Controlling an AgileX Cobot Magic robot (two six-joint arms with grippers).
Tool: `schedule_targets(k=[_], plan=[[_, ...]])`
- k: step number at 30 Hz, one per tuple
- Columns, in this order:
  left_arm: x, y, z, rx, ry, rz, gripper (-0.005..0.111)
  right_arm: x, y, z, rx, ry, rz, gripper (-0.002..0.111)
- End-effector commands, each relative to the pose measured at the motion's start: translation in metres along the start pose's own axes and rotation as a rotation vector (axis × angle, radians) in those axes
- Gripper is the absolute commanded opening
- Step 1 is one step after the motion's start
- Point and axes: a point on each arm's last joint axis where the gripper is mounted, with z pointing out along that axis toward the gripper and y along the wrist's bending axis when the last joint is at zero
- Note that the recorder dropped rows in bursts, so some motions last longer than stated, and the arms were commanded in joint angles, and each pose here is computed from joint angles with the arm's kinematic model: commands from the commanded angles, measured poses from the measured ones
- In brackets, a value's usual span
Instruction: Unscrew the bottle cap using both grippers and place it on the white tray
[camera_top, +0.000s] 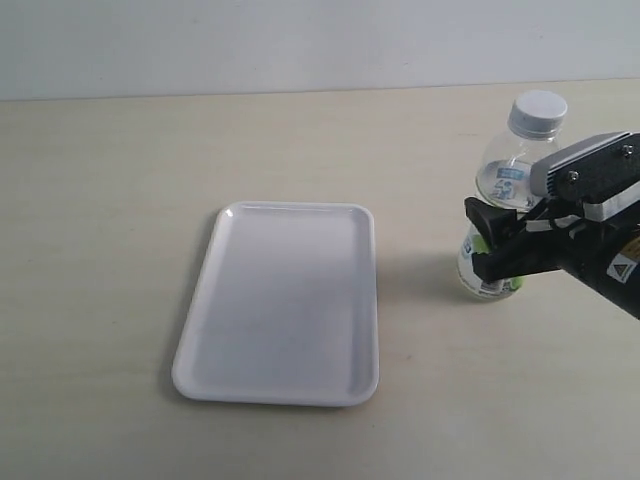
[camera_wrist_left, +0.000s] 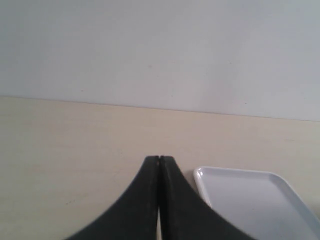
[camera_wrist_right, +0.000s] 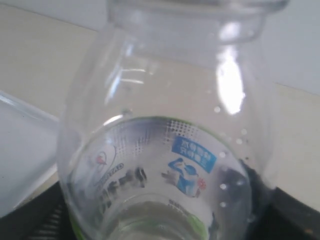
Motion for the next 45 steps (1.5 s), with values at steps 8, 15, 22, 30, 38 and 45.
schedule_targets(k=[8,15,22,30,38,45], plan=[[0.0,0.0,0.0,0.005,-0.006,0.001,0.0,-0.018,0.01,0.004,-0.127,-0.097,-0.109,0.0],[-0.001,0.0,0.0,0.003,-0.009,0.029,0.0,-0.019,0.013,0.006,-0.167,-0.102,-0.148,0.0],[-0.001,0.0,0.0,0.002,-0.009,0.051,0.0,-0.018,0.014,0.006,-0.174,-0.095,-0.183,0.0],[-0.004,-0.001,-0.001,0.015,-0.043,-0.006,0.0,-0.019,0.016,0.005,-0.201,-0.107,-0.237,0.0],[-0.013,-0.004,-0.002,0.054,-0.146,-0.087,0.0,-0.019,0.017,0.003,-0.207,-0.093,-0.295,0.0],[-0.043,-0.013,-0.013,0.202,-0.486,-0.195,0.0,-0.035,0.015,0.003,-0.252,0.012,-0.253,0.0]])
